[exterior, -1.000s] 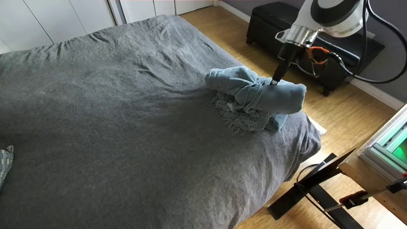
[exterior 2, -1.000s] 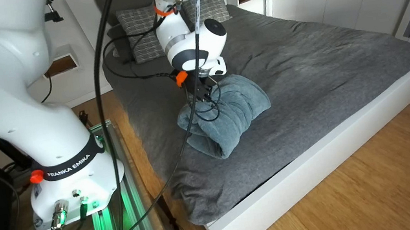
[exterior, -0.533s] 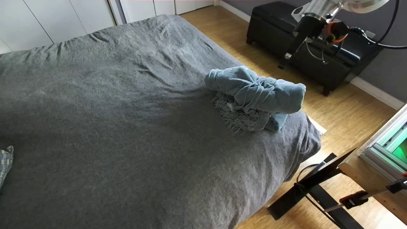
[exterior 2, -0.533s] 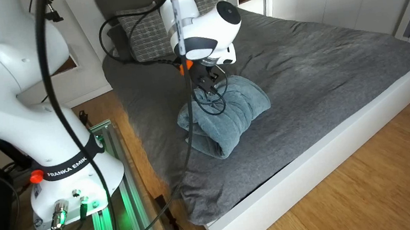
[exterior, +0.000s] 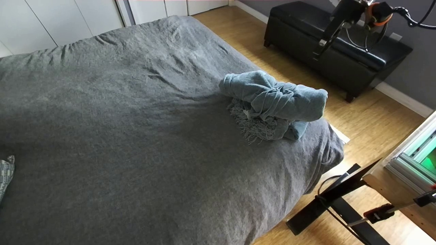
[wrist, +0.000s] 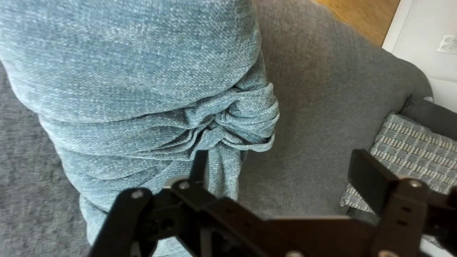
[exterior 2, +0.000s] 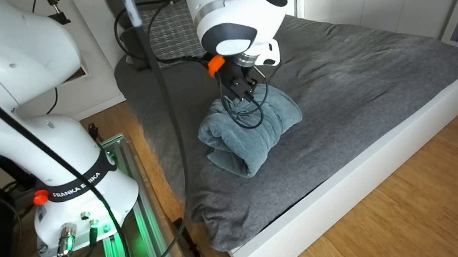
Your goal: Fold the throw blanket in half
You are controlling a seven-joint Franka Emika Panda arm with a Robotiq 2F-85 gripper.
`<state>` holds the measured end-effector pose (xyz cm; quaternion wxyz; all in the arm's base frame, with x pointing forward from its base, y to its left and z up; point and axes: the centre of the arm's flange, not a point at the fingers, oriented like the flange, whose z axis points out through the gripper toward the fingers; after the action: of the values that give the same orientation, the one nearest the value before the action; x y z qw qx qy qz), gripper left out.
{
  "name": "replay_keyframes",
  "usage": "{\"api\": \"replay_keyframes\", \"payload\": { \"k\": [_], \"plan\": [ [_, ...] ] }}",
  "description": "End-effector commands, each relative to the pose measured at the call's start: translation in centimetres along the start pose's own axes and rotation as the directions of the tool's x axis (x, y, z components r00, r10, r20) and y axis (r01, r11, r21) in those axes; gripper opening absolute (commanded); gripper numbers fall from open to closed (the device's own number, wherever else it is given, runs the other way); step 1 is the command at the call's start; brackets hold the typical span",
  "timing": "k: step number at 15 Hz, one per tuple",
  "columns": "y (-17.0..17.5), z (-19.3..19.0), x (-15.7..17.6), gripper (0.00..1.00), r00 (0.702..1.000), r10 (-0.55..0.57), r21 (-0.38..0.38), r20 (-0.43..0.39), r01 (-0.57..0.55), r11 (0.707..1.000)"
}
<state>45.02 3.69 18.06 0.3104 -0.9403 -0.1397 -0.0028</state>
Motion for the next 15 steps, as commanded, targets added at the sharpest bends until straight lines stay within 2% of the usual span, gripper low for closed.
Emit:
{"api": "replay_keyframes", "payload": {
  "k": [1, 3, 7, 12, 15],
  "plan": [
    [-1.6, -2.4, -0.6, 1.00, 0.999, 0.039, -0.141, 0.032, -0.034, 0.989],
    [-2.3, -3.1, -0.7, 1.00, 0.998, 0.050, -0.201, 0.043, -0.040, 0.979],
    [-4.5, -4.5, -2.1, 1.00, 0.997, 0.074, -0.349, 0.008, -0.066, 0.935],
    [-7.4, -5.3, -3.5, 1.00, 0.996, 0.079, -0.507, -0.037, -0.087, 0.858],
    [-8.7, -5.7, -4.2, 1.00, 0.996, 0.057, -0.573, -0.070, -0.087, 0.815]
  ]
}}
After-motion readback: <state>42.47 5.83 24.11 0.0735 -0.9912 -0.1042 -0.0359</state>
